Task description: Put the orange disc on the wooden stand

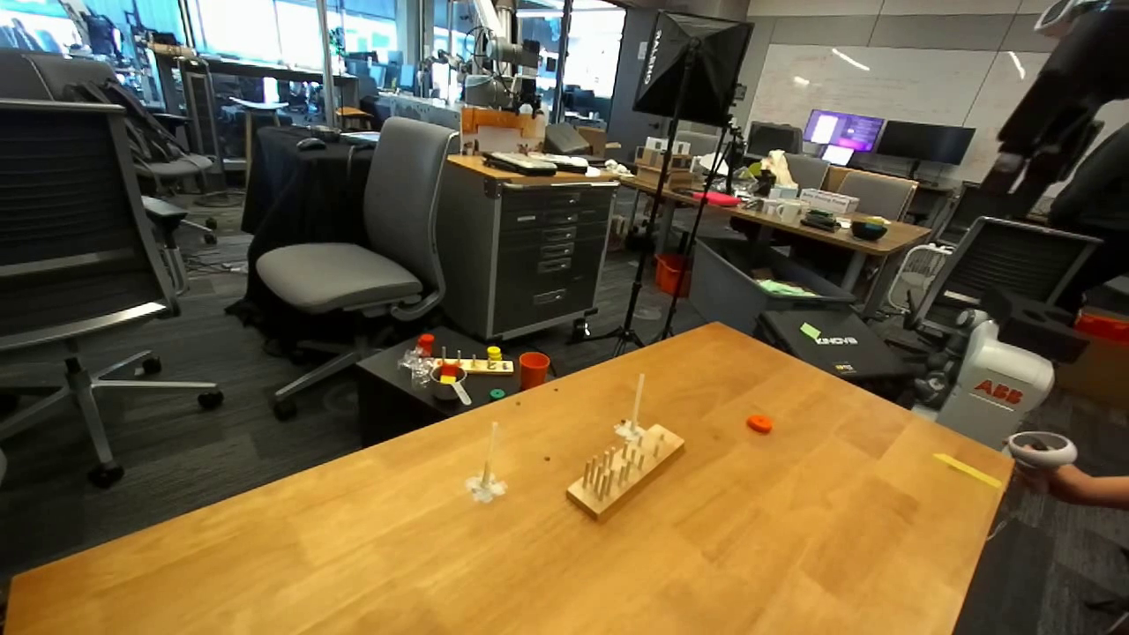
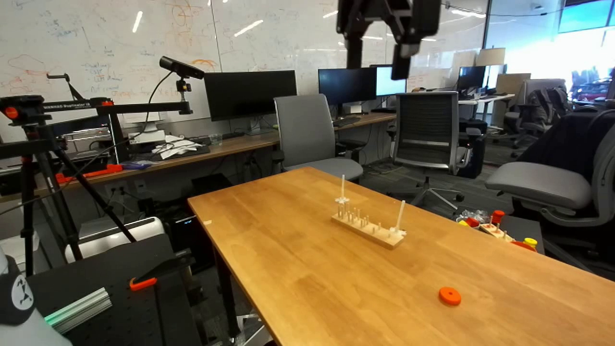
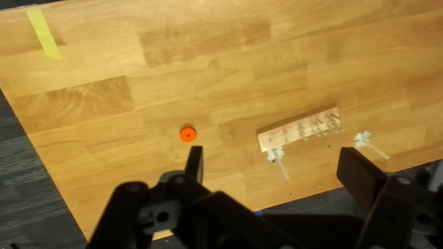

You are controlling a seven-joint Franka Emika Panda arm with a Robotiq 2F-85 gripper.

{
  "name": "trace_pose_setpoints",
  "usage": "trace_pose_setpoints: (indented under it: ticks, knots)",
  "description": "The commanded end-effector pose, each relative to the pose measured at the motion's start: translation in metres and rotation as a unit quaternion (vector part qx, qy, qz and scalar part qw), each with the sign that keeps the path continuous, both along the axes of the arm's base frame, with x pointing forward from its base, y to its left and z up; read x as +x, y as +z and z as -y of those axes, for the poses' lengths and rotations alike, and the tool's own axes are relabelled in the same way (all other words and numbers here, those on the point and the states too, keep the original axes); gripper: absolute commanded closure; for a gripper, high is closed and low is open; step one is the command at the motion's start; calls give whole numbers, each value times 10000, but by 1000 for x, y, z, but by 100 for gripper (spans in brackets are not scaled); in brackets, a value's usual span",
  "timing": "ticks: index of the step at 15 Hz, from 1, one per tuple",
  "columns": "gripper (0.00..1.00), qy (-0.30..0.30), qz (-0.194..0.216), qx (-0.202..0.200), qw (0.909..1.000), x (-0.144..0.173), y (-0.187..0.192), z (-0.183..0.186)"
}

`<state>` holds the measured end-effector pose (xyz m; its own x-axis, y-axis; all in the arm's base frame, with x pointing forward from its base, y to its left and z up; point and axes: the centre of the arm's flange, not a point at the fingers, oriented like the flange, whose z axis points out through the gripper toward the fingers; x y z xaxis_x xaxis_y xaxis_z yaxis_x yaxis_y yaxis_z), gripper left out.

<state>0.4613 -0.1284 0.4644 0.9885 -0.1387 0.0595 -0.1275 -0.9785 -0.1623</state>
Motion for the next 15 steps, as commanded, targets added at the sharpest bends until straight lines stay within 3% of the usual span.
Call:
trace_pose_setpoints:
  ticks: [1, 3, 4, 7, 10, 11, 15]
  knots:
    - [0, -646, -246, -256, 9973, 78, -43, 36]
    - [0, -1019, -521, -330, 9929, 99, -71, 51]
    - [0, -669, -370, -255, 9967, 55, -63, 34]
    - [0, -890, -601, -355, 9936, 78, -93, 50]
    - [0, -971, -525, -403, 9931, 87, -98, 54]
    - [0, -1103, -727, -285, 9908, 97, -113, 61]
    - [0, -1344, -888, -338, 9864, 127, -174, 72]
